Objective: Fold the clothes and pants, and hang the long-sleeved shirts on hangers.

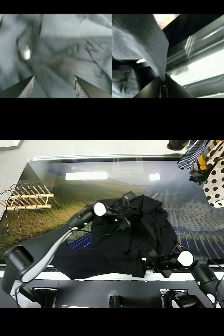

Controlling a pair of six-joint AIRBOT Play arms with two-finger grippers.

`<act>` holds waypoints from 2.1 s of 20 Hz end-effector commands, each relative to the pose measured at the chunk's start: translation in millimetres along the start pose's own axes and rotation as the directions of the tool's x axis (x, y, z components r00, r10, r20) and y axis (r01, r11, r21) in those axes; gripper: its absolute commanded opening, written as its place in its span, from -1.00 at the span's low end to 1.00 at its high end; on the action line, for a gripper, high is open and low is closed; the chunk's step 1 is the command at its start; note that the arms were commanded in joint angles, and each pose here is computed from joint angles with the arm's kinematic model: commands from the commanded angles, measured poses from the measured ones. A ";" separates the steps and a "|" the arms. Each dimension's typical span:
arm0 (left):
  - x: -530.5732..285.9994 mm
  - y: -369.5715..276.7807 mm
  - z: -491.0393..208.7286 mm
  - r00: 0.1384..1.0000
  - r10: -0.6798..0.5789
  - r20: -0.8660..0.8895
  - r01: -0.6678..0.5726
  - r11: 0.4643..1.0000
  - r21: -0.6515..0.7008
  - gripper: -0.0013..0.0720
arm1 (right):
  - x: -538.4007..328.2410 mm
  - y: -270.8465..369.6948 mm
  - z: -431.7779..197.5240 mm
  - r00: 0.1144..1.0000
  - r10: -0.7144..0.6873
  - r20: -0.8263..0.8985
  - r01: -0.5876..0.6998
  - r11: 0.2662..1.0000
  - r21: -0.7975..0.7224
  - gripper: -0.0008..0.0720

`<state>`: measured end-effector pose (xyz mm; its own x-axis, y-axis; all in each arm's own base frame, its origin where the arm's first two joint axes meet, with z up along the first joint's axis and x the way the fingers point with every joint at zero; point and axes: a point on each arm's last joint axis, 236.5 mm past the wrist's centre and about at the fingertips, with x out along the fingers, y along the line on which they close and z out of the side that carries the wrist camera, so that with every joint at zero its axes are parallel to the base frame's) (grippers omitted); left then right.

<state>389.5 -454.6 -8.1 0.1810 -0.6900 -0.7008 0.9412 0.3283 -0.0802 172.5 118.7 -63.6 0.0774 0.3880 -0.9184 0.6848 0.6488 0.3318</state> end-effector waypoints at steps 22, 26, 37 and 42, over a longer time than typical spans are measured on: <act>67.3 -11.8 61.5 0.954 0.119 0.274 -0.146 0.986 0.078 -0.91 | -5.9 -8.0 -8.2 0.999 -0.037 -0.024 0.036 0.999 -0.024 -0.91; 28.8 11.1 108.4 0.924 0.129 0.359 -0.103 0.990 -0.091 -0.91 | -43.0 18.2 18.2 0.995 -0.016 0.099 0.026 0.994 -0.104 -0.92; -269.2 174.3 165.9 0.715 0.486 0.502 -0.321 0.867 -0.382 -0.92 | -228.7 270.1 151.8 0.861 0.255 0.440 0.038 0.831 -0.555 -0.92; -402.0 169.4 167.4 0.605 0.581 0.544 -0.358 0.809 -0.466 -0.92 | -332.7 306.7 110.6 0.734 0.491 0.470 -0.049 0.728 -0.684 -0.92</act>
<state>540.2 -282.2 329.5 0.7574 -0.6395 -0.1317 0.6236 0.7683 -0.1443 447.3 113.2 266.1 0.6635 0.2626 -0.7006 0.0925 0.9004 0.4251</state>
